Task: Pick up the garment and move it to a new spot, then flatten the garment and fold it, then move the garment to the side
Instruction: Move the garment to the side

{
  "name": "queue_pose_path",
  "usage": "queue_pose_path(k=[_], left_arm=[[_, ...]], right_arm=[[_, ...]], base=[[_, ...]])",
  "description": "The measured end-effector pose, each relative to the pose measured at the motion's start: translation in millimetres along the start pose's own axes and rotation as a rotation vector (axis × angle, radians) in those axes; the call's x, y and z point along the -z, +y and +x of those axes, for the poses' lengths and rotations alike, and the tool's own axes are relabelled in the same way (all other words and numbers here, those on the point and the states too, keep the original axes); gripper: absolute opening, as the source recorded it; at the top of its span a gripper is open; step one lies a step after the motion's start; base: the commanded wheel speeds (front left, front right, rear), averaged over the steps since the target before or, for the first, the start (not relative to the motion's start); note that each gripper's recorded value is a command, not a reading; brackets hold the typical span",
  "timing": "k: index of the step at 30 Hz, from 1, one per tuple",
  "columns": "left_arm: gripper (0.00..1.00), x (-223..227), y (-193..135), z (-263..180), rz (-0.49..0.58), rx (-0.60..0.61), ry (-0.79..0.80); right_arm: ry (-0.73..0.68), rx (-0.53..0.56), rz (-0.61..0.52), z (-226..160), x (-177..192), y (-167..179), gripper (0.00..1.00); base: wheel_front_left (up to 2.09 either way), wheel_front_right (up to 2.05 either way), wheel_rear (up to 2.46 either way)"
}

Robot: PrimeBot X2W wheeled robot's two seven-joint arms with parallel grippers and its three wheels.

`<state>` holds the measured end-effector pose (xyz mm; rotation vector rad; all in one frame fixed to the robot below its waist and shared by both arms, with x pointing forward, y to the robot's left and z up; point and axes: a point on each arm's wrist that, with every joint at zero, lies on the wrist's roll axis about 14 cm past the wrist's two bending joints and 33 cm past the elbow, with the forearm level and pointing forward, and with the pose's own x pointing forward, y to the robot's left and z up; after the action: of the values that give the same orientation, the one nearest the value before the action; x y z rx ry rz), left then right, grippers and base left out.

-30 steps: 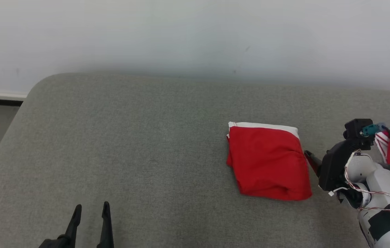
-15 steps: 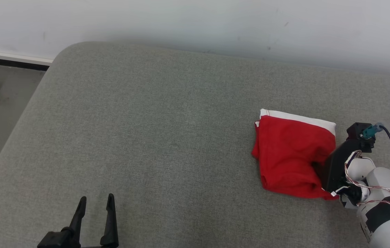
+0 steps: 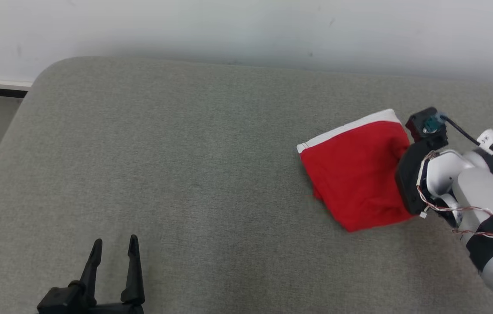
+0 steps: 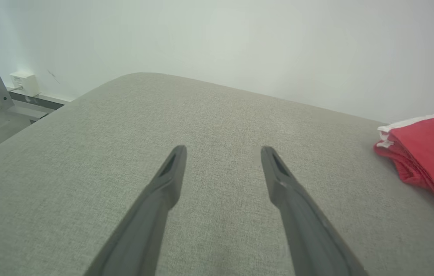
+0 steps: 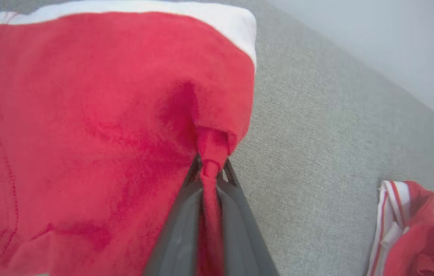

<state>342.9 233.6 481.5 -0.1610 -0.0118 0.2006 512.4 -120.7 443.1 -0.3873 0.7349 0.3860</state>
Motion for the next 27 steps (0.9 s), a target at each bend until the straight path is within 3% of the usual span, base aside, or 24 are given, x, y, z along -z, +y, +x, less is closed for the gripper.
queue_pose_path(k=[4, 10, 27], left_arm=[[1.0, 1.1, -15.4, 11.2, -0.011, 0.042, -0.001], [1.0, 3.5, -44.6, 34.7, -0.022, 0.118, -0.004], [1.0, 38.5, -127.1, 84.9, -0.023, 0.351, 0.045]], right_arm=[[-0.027, 0.045, -0.122, -17.0, -18.0, -24.1, 0.0], [-0.038, 0.091, -0.141, -42.8, -20.9, -62.8, 0.0], [0.101, 0.35, -0.042, -100.2, 73.1, -187.7, 0.0]], base=[[0.0, 0.0, 0.0], [0.0, 0.0, 0.0], [0.0, 0.0, 0.0]])
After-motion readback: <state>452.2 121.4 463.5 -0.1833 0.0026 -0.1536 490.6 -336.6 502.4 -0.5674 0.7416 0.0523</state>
